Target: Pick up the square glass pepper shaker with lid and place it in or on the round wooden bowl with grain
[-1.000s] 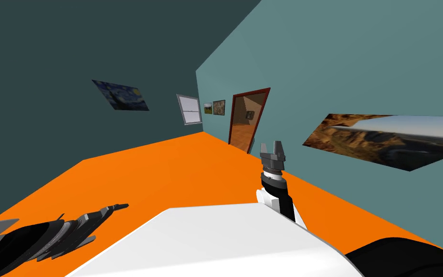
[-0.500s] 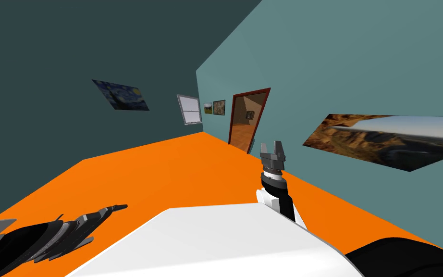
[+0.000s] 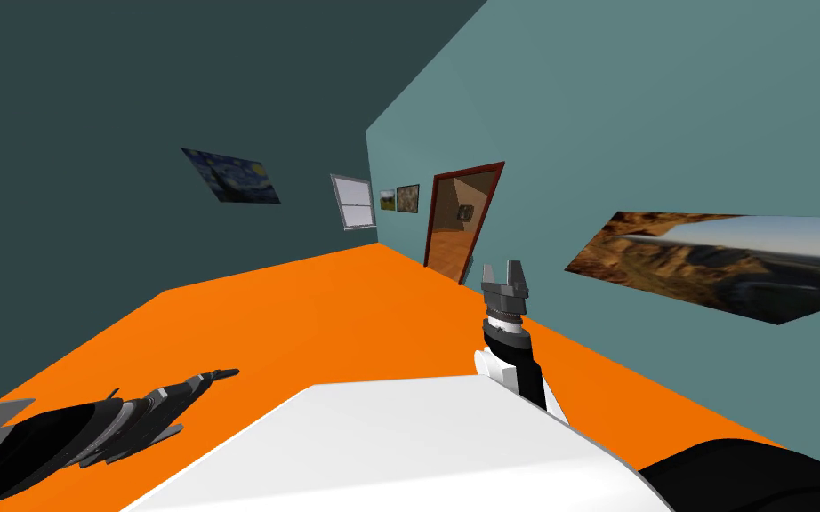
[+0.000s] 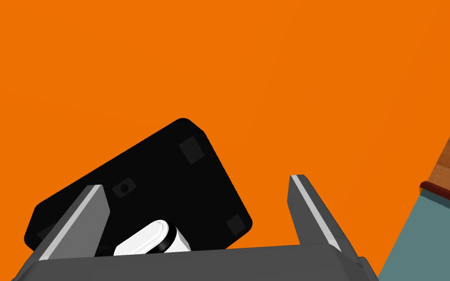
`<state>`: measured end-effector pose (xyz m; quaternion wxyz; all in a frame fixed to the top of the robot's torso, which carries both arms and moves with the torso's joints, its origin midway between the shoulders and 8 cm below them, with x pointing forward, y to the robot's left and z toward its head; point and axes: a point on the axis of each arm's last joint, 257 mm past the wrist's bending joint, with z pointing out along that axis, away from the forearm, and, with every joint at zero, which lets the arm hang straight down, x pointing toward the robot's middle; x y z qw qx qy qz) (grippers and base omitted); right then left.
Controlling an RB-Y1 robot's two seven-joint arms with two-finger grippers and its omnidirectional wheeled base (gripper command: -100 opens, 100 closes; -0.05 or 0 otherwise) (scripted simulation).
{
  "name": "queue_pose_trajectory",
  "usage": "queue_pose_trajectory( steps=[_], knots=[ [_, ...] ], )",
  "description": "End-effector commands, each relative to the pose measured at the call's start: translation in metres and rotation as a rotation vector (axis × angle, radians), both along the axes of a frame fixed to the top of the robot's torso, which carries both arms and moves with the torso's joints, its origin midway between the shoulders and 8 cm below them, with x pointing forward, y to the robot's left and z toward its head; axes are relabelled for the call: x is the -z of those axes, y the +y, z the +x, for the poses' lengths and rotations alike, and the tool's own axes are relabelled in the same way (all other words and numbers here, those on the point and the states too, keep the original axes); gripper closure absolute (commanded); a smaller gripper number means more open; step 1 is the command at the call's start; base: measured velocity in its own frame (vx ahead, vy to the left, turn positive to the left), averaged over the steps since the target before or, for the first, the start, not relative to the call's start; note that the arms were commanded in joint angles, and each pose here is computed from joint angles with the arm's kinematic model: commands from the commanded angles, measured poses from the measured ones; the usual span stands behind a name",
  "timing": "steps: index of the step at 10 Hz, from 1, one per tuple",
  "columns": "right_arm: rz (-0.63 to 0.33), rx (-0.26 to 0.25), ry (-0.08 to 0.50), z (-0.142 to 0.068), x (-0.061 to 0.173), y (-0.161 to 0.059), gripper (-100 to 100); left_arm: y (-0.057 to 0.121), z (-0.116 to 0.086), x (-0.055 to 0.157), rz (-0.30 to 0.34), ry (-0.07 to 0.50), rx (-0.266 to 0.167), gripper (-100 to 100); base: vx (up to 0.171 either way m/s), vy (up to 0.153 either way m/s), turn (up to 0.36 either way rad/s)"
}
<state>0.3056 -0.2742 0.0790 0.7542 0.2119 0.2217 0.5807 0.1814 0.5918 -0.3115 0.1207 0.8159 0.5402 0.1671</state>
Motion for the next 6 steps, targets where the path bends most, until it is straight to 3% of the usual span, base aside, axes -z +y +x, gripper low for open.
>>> queue_pose_trajectory(
  steps=[1,4,6],
  knots=[
    [0.0,0.0,0.0,0.0,0.0,0.0,0,-0.001,-0.002,0.001,0.0,0.004,0.011,-100,-0.015,-0.023,-0.018],
    [0.0,0.0,0.0,0.0,0.0,0.0,0,0.001,0.004,-0.001,-0.003,-0.022,-0.017,-100,-0.002,-0.002,-0.005],
    [0.0,0.0,0.0,0.0,0.0,0.0,0,0.01,0.032,-0.017,0.014,-0.109,-0.045,-100,-0.018,-0.05,0.106]
  ],
)
